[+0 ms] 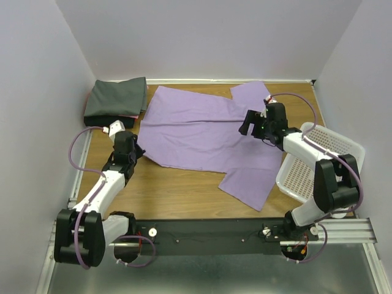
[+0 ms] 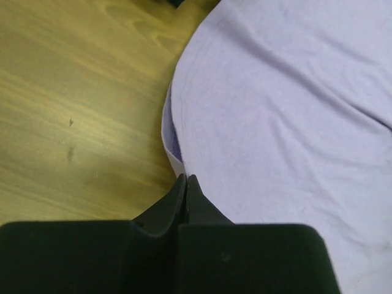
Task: Fold and stack the t-shirts
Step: Fold the tshirt
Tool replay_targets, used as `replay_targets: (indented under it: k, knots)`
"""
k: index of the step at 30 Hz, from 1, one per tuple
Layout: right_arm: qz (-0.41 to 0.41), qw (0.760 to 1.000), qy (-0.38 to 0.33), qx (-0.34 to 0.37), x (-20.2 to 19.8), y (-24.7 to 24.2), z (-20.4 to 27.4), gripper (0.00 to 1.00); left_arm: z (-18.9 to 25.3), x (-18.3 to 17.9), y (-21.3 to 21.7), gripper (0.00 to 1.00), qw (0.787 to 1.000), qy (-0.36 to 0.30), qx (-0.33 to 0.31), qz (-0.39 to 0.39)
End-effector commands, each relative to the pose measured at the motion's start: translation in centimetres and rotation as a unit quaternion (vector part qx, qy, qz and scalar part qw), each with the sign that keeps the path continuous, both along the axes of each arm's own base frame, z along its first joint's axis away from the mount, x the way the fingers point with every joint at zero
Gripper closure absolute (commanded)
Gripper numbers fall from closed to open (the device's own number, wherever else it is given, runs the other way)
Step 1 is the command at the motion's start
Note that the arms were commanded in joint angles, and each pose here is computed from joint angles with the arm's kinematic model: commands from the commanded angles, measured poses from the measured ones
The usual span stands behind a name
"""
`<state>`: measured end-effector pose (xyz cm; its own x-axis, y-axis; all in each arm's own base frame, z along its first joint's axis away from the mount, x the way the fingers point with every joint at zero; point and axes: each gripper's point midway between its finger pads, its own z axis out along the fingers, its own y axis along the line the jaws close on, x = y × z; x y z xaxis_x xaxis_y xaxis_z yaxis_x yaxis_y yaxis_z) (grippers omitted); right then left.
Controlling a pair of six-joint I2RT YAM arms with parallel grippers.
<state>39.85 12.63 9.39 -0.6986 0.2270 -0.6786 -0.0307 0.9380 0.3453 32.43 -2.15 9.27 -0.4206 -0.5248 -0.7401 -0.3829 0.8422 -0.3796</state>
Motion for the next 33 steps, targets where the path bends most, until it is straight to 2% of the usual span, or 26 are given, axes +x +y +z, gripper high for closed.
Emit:
replay_targets:
  k: [1, 4, 14, 22, 33]
  knots:
    - [0.002, 1.0, -0.016, 0.001, -0.8, 1.0, 0.8, 0.0, 2.9, 1.2, 0.4, 1.0, 0.998, -0.05, 0.031, 0.0]
    - [0.003, 1.0, -0.007, -0.01, -1.6, 2.0, 0.0, 0.0, 2.7, 1.2, 1.1, 1.0, 0.997, -0.052, 0.05, 0.014]
    - [-0.033, 0.996, 0.037, -0.074, -5.3, 2.8, -1.7, 0.0, 1.2, 1.2, -0.5, 1.0, 0.997, -0.049, 0.041, -0.031]
    - [-0.024, 0.994, 0.059, -0.086, -8.7, 2.8, -1.9, 0.0, 3.4, 1.9, -0.6, 1.0, 0.994, -0.089, 0.045, -0.036]
    - [-0.011, 0.987, 0.117, -0.111, -11.0, 2.7, -6.1, 0.0, 4.5, 2.9, 0.4, 1.0, 0.993, -0.099, 0.066, -0.012]
